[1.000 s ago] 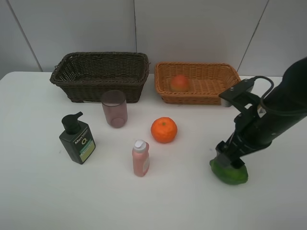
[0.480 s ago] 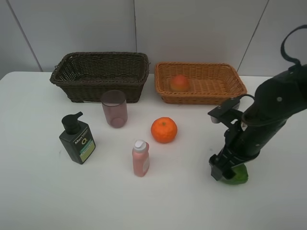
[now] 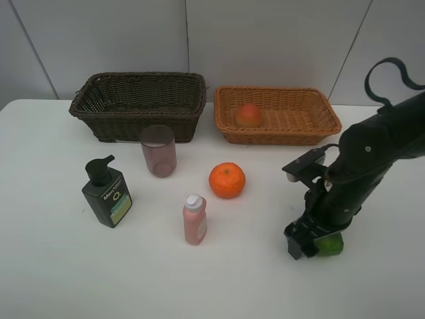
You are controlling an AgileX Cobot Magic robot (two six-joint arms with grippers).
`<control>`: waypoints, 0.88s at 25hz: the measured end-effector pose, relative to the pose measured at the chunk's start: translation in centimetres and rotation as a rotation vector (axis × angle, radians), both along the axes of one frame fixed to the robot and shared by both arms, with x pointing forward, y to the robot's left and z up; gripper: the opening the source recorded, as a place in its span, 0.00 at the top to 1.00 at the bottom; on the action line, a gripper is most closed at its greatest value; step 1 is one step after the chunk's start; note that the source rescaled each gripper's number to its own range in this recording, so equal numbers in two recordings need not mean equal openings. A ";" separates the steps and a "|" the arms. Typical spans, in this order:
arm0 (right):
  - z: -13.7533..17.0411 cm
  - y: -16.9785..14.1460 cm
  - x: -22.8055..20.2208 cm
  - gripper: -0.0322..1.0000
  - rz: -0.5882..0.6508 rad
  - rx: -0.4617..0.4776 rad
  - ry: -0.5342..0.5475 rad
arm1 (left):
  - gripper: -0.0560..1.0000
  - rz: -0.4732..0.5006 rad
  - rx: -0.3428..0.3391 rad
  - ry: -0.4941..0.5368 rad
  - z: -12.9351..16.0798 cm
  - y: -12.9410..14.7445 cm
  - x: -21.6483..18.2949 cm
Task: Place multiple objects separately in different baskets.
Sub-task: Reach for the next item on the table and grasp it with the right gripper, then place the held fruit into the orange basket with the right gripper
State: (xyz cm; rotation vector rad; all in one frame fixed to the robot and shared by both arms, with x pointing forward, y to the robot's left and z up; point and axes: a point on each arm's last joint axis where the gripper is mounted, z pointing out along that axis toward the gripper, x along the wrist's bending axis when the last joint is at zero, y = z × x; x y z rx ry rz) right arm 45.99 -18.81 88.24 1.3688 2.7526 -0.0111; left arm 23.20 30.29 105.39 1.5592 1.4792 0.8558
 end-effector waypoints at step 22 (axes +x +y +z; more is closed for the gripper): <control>-0.1 0.1 0.0 0.94 -0.015 0.008 0.007 | 0.00 0.000 0.000 0.000 0.0 0.0 0.0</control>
